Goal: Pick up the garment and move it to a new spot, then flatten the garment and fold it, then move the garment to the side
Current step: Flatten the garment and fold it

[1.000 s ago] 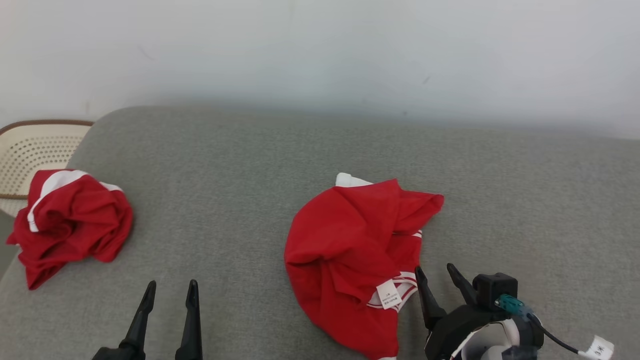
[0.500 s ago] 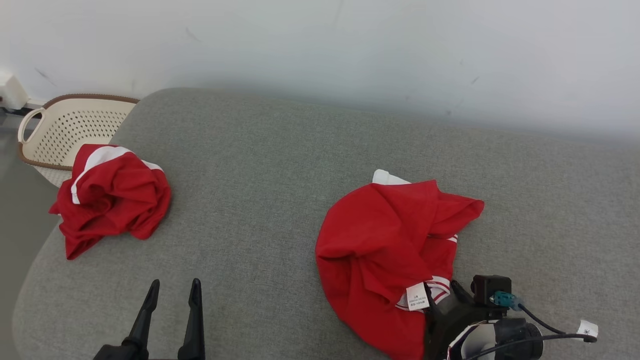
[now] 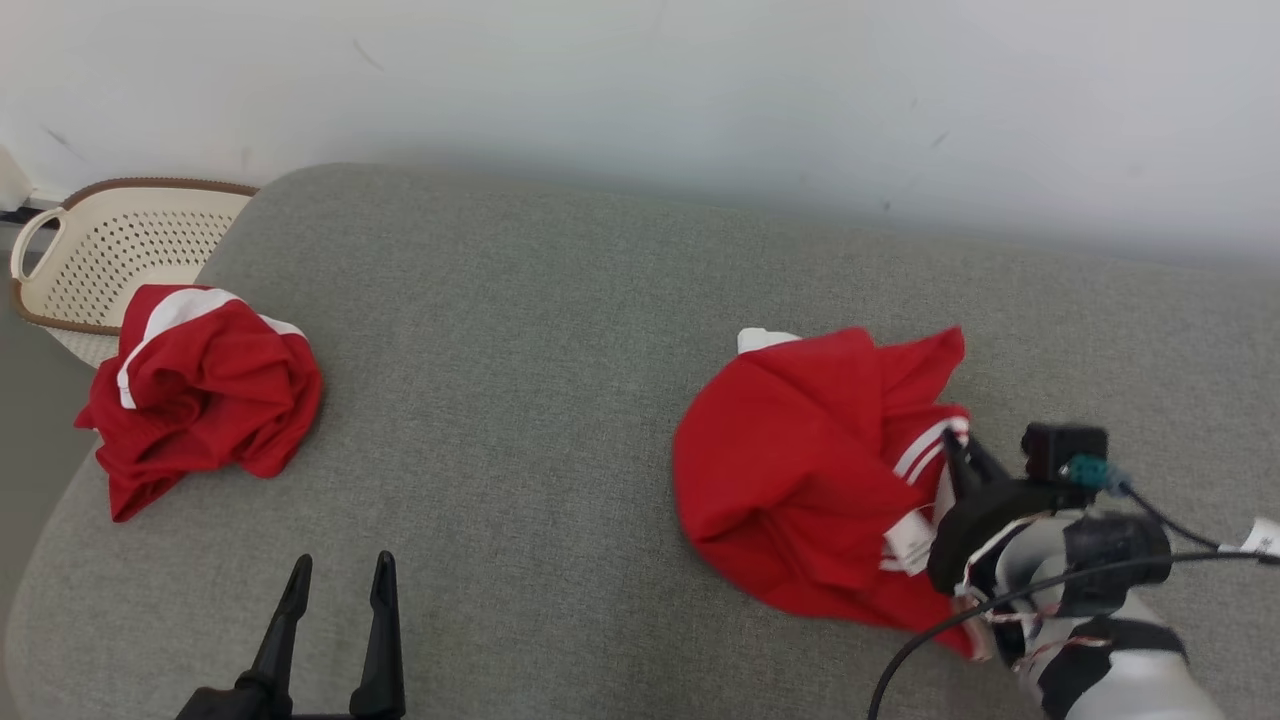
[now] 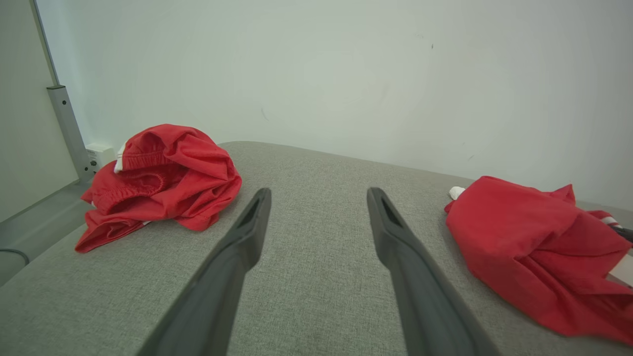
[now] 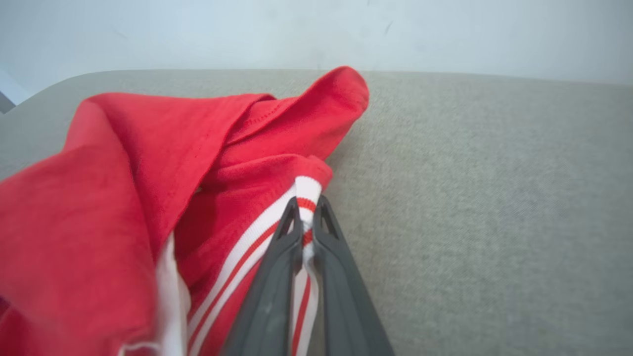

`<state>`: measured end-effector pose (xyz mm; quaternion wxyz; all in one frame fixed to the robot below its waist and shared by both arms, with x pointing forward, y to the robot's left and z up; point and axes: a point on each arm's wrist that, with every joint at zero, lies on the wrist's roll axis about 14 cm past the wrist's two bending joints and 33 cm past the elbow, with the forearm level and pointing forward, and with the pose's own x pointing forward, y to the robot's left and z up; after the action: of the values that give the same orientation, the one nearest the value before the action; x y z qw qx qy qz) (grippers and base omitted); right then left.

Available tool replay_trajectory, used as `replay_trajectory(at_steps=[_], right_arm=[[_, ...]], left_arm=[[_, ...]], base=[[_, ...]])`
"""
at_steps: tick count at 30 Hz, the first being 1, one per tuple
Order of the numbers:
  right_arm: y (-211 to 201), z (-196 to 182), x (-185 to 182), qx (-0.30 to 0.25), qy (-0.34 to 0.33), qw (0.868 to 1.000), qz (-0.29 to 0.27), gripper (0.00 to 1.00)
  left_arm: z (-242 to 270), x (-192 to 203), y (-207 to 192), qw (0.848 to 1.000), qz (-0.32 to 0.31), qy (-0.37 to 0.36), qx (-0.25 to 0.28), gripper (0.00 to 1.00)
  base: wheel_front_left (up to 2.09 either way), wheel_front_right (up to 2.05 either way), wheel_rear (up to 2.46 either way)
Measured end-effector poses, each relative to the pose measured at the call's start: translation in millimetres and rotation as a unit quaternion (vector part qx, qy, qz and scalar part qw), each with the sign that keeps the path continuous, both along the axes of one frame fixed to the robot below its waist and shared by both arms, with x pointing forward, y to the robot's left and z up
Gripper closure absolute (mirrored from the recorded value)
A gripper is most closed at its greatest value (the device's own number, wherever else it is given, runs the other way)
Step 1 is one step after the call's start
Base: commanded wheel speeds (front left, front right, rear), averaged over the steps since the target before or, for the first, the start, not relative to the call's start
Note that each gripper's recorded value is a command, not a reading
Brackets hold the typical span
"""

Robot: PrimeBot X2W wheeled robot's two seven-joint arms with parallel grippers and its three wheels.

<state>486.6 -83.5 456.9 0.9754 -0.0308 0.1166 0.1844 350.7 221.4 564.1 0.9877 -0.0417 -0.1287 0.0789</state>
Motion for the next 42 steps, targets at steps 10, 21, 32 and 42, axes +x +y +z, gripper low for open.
replay_trajectory(at_steps=[10, 21, 32, 42], right_arm=[[-67.0, 73.3, 68.0, -0.074, -0.086, 0.993, -0.045, 1.0], [-89.3, 60.4, 80.5, -0.107, -0.057, 0.991, -0.061, 0.0], [-94.6, 76.8, 64.5, -0.063, -0.086, 0.991, -0.083, 0.0], [-95.4, 79.3, 24.9, -0.003, -0.131, 0.987, -0.093, 0.0]], left_arm=[[-4.9, 4.1, 2.0, 1.0, 0.004, 0.007, -0.005, 0.0], [-12.7, 2.7, 11.0, 1.0, 0.018, 0.02, -0.005, 0.0], [-4.4, 3.7, 2.9, 1.0, 0.005, 0.005, -0.007, 0.0], [-1.6, 7.1, -11.7, 1.0, -0.017, 0.0, -0.009, 0.0]], base=[[0.0, 0.0, 0.0], [0.0, 0.0, 0.0], [0.0, 0.0, 0.0], [0.0, 0.0, 0.0]])
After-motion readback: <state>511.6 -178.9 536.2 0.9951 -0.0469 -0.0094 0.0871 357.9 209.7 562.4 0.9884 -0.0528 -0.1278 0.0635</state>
